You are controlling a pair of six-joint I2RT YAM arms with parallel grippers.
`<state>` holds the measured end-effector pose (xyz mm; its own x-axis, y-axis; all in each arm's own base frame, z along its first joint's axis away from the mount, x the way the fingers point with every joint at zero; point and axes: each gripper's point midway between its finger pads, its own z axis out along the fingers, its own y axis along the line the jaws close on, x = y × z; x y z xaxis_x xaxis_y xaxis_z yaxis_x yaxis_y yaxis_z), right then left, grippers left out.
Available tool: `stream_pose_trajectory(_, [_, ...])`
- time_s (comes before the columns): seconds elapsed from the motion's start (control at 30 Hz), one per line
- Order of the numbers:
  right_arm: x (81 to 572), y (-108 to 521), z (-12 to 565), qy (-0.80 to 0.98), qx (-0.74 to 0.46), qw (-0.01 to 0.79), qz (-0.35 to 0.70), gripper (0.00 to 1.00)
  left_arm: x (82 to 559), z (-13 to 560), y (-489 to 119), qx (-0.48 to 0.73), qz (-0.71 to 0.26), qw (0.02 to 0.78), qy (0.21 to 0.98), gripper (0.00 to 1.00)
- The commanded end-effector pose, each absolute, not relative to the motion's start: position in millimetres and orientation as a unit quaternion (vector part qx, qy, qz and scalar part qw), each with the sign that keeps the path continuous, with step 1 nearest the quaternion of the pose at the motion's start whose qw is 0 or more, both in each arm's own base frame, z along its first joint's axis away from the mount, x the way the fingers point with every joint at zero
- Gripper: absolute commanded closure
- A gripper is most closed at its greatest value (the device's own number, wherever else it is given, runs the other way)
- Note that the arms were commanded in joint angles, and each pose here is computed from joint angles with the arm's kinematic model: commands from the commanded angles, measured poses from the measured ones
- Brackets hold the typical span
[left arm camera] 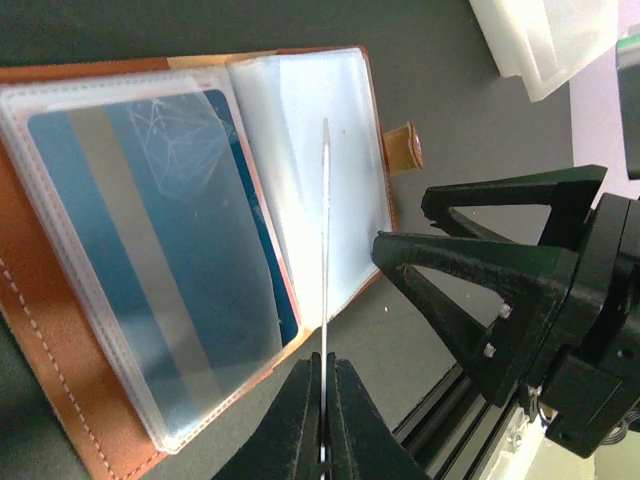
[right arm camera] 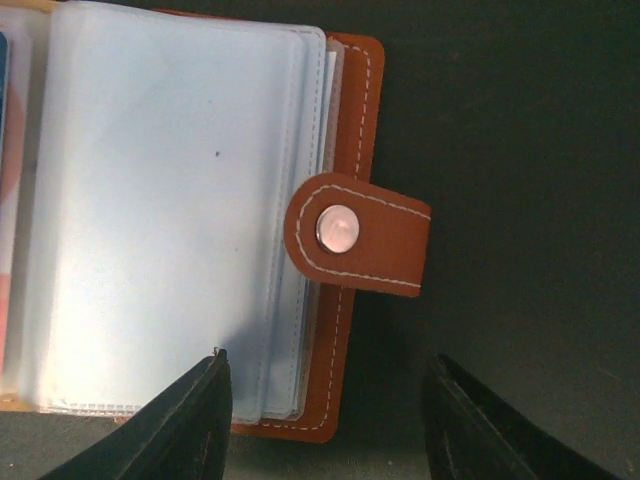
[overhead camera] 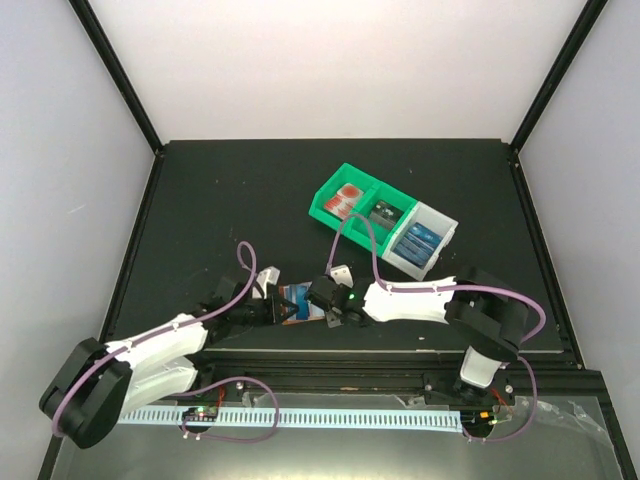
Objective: Put the credit cards into the card holder
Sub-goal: Pick up the credit card from the storage box.
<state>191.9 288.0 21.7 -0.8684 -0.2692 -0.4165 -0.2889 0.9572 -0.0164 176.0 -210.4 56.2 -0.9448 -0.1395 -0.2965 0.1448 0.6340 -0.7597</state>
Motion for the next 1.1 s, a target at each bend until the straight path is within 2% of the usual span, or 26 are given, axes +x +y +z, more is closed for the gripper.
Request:
stream_pose_trajectory(0.0, [194.2, 282.7, 17.4, 0.967, -0.134, 0.216, 0.004, 0.49, 193.6, 79.6, -222.1, 0.023, -0.455, 0.203, 0.867, 0.98])
stream_pose_trajectory(0.3, [189.2, 290.3, 11.9, 0.969, -0.136, 0.204, 0.028, 0.63, 207.2, 70.8, -221.2, -0.041, -0.47, 0.209, 0.857, 0.98])
stream_pose_trajectory(0.53, [187.1, 294.0, 10.3, 0.97, -0.137, 0.199, 0.039, 0.64, 207.6, 55.7, -215.9, -0.091, -0.472, 0.197, 0.855, 0.99])
stream_pose_trajectory(1.07, [185.2, 297.4, 7.6, 0.971, -0.133, 0.192, 0.048, 0.65, 203.9, 48.5, -224.5, -0.111, -0.486, 0.176, 0.849, 0.99])
